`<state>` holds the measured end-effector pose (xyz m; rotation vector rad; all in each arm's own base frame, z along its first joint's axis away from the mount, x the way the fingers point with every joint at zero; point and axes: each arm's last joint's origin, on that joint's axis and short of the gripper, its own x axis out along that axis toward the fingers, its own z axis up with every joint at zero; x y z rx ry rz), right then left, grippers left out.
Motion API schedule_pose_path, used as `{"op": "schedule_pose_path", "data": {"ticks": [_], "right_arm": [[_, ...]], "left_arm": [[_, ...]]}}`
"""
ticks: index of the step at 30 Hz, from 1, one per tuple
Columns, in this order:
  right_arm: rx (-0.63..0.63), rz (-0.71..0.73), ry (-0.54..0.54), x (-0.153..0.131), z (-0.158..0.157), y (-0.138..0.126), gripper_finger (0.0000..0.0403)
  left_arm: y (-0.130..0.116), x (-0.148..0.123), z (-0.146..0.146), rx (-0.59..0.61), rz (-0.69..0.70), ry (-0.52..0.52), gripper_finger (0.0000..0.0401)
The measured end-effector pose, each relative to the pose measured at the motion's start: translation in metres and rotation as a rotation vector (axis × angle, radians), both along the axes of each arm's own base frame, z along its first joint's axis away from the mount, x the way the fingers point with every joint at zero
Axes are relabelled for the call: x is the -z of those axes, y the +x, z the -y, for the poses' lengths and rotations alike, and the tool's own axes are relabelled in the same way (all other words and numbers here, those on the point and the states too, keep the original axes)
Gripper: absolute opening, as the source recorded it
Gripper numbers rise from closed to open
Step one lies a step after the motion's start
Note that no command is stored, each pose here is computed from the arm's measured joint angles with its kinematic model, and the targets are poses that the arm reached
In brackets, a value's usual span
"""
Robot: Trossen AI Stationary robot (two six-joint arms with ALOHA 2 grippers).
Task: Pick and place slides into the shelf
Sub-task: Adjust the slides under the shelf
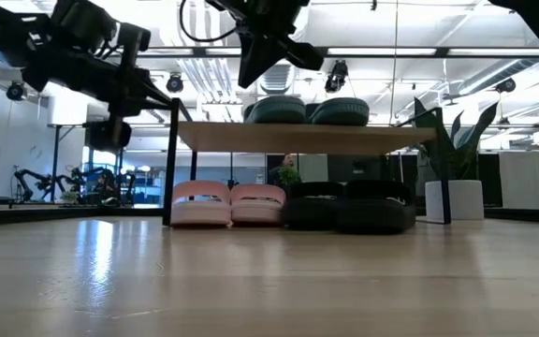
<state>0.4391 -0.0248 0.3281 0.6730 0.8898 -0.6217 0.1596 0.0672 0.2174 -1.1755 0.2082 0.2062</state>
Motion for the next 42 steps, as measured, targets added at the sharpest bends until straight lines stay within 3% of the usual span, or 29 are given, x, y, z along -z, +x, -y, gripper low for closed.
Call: {"op": "schedule_pose_path", "data": {"ticks": [6,11,13,19,32,37,42], "right_arm": [[0.057,-0.068,-0.104,-0.002,0.003,-0.009,0.0012],[0.158,-0.207,-0.184,-0.024,0.004,-0.044,0.0012],[0.211,-0.282,-0.186,-0.032,0.0,-0.063,0.0012],[0.271,-0.21,-0.105,-0.047,-0.026,-0.091,0.0012],[0.453,-0.351,0.114,-0.002,-0.092,-0.159,0.0012],[0.626,-0.319,0.113,0.014,-0.112,-0.195,0.0012],[0.818,-0.244,0.054,0.034,-0.103,-0.233,0.0012]], "left_arm": [[-0.006,-0.005,0.004,-0.031,-0.002,0.041,0.0],[-0.02,0.003,0.008,-0.087,-0.127,0.064,0.0],[-0.026,0.006,0.009,-0.119,-0.183,0.061,0.0],[-0.035,0.014,0.013,-0.147,-0.243,0.071,0.0],[-0.037,0.012,0.014,-0.141,-0.23,0.08,0.0],[-0.036,0.013,0.014,-0.132,-0.234,0.075,0.0],[-0.035,0.014,0.014,-0.125,-0.236,0.065,0.0]]}}
